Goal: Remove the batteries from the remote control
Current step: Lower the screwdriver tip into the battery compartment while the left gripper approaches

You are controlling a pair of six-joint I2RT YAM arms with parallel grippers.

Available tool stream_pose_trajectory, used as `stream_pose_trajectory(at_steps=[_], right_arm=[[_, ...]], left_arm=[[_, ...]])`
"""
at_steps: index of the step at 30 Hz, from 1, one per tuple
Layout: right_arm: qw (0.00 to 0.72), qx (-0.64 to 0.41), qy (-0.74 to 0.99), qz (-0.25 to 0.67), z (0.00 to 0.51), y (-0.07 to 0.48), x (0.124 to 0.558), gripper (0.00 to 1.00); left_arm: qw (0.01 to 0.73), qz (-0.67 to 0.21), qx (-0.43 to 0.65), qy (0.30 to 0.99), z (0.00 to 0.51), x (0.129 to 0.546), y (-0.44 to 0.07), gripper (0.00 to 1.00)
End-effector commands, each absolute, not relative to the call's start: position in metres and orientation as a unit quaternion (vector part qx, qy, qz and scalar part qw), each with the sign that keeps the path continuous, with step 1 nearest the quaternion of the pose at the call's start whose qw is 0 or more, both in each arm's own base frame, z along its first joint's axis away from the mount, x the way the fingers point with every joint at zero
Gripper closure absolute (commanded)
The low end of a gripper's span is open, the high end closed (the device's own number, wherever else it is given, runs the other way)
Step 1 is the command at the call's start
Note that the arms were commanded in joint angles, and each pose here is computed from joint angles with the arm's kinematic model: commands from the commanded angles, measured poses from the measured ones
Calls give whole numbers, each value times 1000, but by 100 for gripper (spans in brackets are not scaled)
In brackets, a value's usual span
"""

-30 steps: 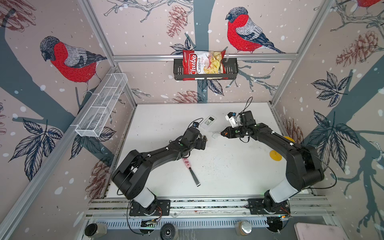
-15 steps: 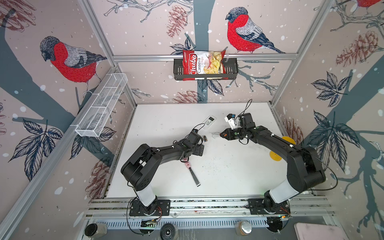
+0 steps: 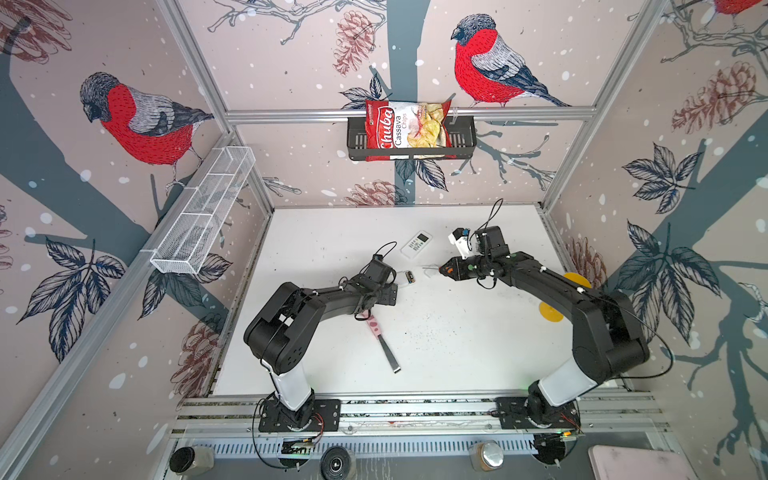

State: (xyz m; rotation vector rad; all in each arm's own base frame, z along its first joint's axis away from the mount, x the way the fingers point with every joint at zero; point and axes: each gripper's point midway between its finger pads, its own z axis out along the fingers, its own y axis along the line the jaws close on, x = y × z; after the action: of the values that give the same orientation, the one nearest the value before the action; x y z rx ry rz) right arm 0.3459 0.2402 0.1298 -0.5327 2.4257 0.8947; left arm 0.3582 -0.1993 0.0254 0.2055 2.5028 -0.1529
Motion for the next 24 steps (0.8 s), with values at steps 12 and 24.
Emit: stream_pose_trajectory(at_steps=[12, 24], right_arm=[[234, -201, 894, 325, 118, 244, 346, 100], [216, -219, 894, 326, 108, 260, 343, 100]], left_arm=[[343, -75, 51, 935, 36, 390, -192, 4], [392, -102, 23, 914, 79, 396, -188, 4]])
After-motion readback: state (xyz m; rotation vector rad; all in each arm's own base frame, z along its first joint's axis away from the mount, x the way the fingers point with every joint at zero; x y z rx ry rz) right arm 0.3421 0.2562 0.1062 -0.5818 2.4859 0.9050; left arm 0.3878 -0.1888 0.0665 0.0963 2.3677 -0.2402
